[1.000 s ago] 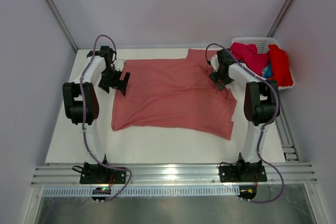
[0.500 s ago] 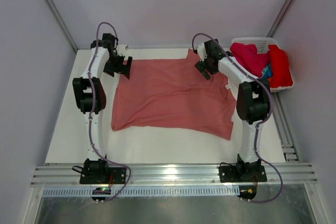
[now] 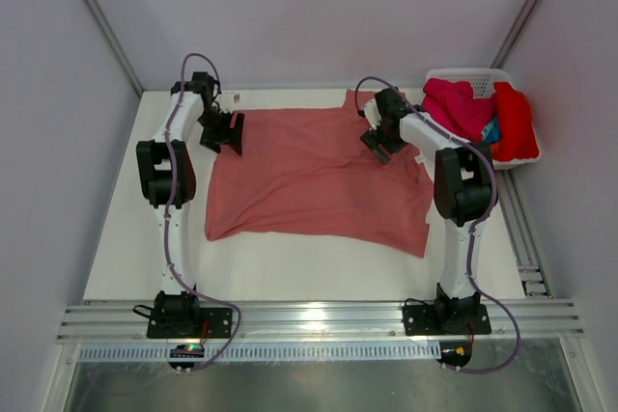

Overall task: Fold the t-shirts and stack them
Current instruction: Flatten the tshirt out

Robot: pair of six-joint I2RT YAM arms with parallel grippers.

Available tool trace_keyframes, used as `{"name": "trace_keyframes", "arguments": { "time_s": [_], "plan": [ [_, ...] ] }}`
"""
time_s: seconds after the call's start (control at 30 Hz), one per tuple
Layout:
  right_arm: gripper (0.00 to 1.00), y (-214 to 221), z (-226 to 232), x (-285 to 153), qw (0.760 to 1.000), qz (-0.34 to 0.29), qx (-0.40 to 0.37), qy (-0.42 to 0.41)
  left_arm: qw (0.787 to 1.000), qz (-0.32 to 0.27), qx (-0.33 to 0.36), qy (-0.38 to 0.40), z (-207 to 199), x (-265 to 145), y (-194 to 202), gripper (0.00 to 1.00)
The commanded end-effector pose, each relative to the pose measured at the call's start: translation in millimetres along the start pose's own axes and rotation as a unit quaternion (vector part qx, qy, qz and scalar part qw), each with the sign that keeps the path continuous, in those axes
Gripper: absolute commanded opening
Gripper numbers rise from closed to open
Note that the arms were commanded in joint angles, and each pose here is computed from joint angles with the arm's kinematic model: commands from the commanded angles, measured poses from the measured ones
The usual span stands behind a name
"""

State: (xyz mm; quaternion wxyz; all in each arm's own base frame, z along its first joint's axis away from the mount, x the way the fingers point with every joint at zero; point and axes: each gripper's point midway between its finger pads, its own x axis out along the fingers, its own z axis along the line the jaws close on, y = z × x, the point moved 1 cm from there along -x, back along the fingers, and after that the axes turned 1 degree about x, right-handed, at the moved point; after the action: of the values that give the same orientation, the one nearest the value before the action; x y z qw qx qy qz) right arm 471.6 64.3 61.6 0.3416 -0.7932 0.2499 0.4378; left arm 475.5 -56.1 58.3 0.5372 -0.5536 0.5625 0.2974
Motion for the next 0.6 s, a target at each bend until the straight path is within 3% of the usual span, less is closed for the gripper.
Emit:
{"name": "trace_keyframes", "arguments": {
  "time_s": [0.0, 0.13, 0.17, 0.23, 0.27, 0.57],
  "plan": [
    [0.91, -5, -2, -19, 1.000, -0.023, 0.021, 0.001, 1.000, -0.010, -0.007, 0.026, -6, -5, -4, 0.71],
    [0.91, 4, 1, -21, 1.000, -0.013, 0.019, 0.000, 0.999, -0.008, -0.005, 0.031, -7, -5, -3, 0.39],
    [0.91, 10, 4, -22, 1.000, -0.006, 0.020, -0.002, 1.000, -0.007, -0.004, 0.029, -7, -5, -2, 0.18],
    [0.91, 16, 7, -24, 1.000, -0.004, 0.021, -0.006, 1.000, -0.004, -0.007, 0.021, -4, -5, -1, 0.03],
    [0.91, 26, 13, -23, 1.000, 0.006, 0.019, -0.011, 1.000, -0.005, -0.006, 0.018, -3, -6, -1, 0.00],
    [0.90, 55, 26, -56, 0.999, 0.004, 0.002, -0.032, 0.998, -0.054, 0.009, -0.031, 16, -29, -28, 0.00]
  ]
}}
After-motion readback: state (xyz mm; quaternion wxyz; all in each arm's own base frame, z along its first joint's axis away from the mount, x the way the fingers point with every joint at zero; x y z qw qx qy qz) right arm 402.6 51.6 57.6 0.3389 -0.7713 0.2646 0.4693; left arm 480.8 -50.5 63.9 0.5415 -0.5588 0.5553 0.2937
